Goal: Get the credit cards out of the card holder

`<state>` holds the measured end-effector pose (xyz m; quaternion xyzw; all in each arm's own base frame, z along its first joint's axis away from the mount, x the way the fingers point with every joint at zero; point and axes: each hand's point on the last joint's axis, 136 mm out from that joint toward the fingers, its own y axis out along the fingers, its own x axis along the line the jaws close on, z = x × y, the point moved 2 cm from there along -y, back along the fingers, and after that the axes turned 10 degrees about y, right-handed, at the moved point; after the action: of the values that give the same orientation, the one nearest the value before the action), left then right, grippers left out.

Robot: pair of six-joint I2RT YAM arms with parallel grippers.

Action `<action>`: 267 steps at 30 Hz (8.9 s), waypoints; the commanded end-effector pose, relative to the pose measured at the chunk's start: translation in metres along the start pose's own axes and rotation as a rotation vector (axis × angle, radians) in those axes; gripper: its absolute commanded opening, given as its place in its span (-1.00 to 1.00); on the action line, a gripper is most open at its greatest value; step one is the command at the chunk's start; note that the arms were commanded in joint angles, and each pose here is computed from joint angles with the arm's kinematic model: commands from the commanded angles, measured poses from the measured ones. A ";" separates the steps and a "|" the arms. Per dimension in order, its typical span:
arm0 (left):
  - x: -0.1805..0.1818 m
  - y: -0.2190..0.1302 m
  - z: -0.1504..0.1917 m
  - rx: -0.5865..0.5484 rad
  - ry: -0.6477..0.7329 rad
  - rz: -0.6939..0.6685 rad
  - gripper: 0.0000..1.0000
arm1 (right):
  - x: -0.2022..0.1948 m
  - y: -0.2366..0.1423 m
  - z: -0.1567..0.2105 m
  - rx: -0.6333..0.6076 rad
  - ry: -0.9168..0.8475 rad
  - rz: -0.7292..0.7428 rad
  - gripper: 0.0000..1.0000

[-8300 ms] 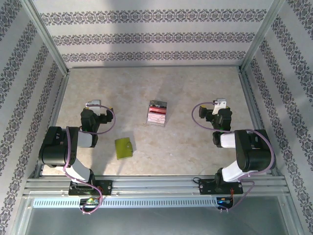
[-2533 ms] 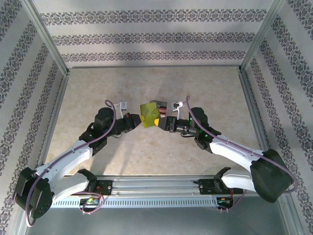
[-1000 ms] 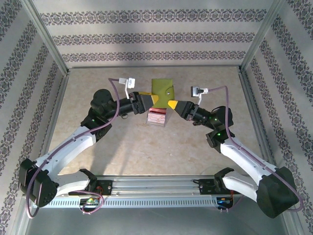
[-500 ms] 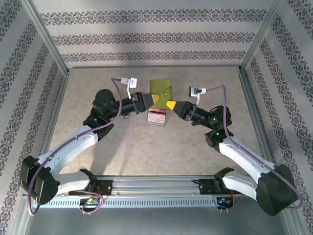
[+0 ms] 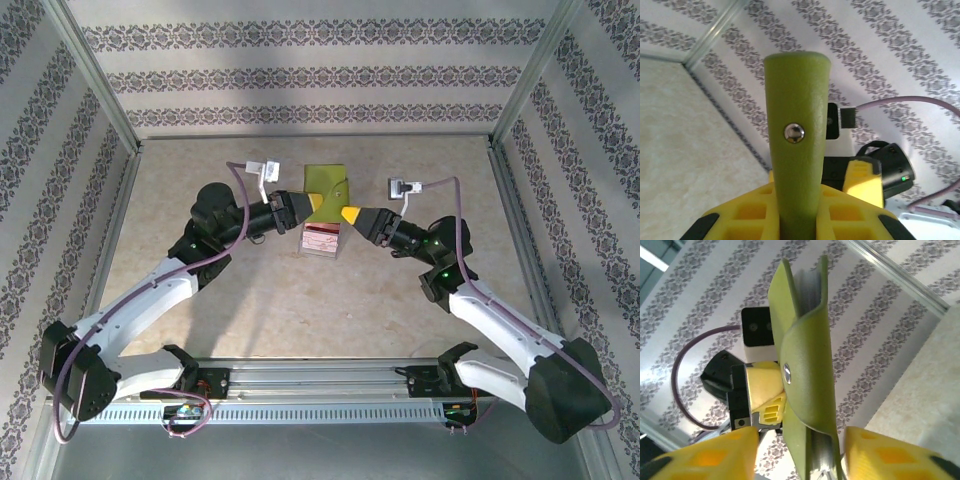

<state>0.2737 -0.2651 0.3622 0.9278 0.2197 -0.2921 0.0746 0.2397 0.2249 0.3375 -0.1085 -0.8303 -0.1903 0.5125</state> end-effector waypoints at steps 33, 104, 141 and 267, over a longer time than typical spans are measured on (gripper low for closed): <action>0.060 0.004 0.107 0.381 0.244 -0.488 -1.00 | -0.096 0.002 0.043 0.158 0.128 0.772 -0.07; 0.058 0.000 0.097 0.365 0.255 -0.538 -1.00 | -0.144 -0.028 0.050 0.195 0.072 1.026 -1.00; 0.047 0.002 0.088 0.318 0.230 -0.489 -1.00 | -0.112 -0.027 0.033 0.165 0.075 0.847 -0.25; 0.006 -0.032 0.018 -0.004 -0.111 0.112 -1.00 | -0.036 0.016 0.010 0.215 -0.108 0.253 0.04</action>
<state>0.2588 -0.2399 0.3201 0.9060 0.1921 -0.3702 0.0716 0.2612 0.2414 0.3001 -0.2080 -0.8477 -0.0216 0.4875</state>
